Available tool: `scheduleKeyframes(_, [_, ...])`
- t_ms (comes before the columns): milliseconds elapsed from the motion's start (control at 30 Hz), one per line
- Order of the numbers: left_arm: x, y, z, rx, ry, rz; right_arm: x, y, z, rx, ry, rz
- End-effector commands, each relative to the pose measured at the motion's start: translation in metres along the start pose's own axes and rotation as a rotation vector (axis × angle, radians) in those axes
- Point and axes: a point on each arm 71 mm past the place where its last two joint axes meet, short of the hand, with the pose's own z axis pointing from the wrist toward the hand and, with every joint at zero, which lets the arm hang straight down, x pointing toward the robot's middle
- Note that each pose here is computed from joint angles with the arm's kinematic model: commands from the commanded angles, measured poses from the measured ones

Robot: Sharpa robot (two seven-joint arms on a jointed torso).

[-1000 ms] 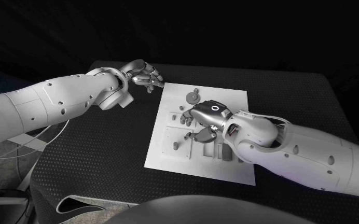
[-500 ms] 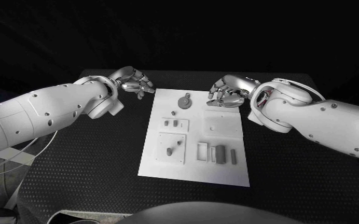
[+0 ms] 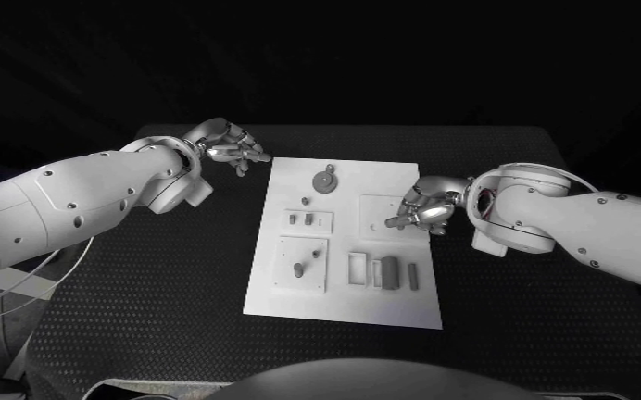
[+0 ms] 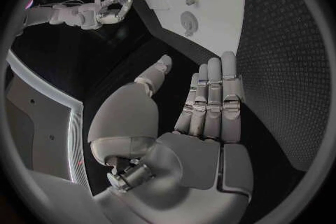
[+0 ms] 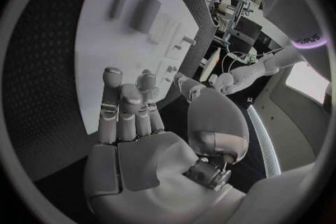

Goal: Assemble the parts on the task board

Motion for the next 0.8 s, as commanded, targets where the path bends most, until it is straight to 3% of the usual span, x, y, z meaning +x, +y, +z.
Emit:
scheduleKeyframes(33, [0.0002, -0.0031, 0.0009, 0.022, -0.006, -0.027, 0.016, -0.01, -0.004, 0.116, 0.179, 0.019])
scheduleKeyframes(133, [-0.0016, -0.0017, 0.0006, 0.017, -0.017, -0.029, 0.027, -0.015, -0.008, 0.123, 0.228, 0.01])
scheduleKeyframes(367, [-0.0016, -0.0014, 0.0006, 0.019, -0.015, -0.042, 0.033, -0.017, -0.006, 0.148, 0.19, -0.008])
scheduleKeyframes(800, [-0.0008, -0.0013, 0.0013, 0.018, -0.008, -0.046, 0.049, -0.009, 0.004, 0.148, 0.192, 0.023])
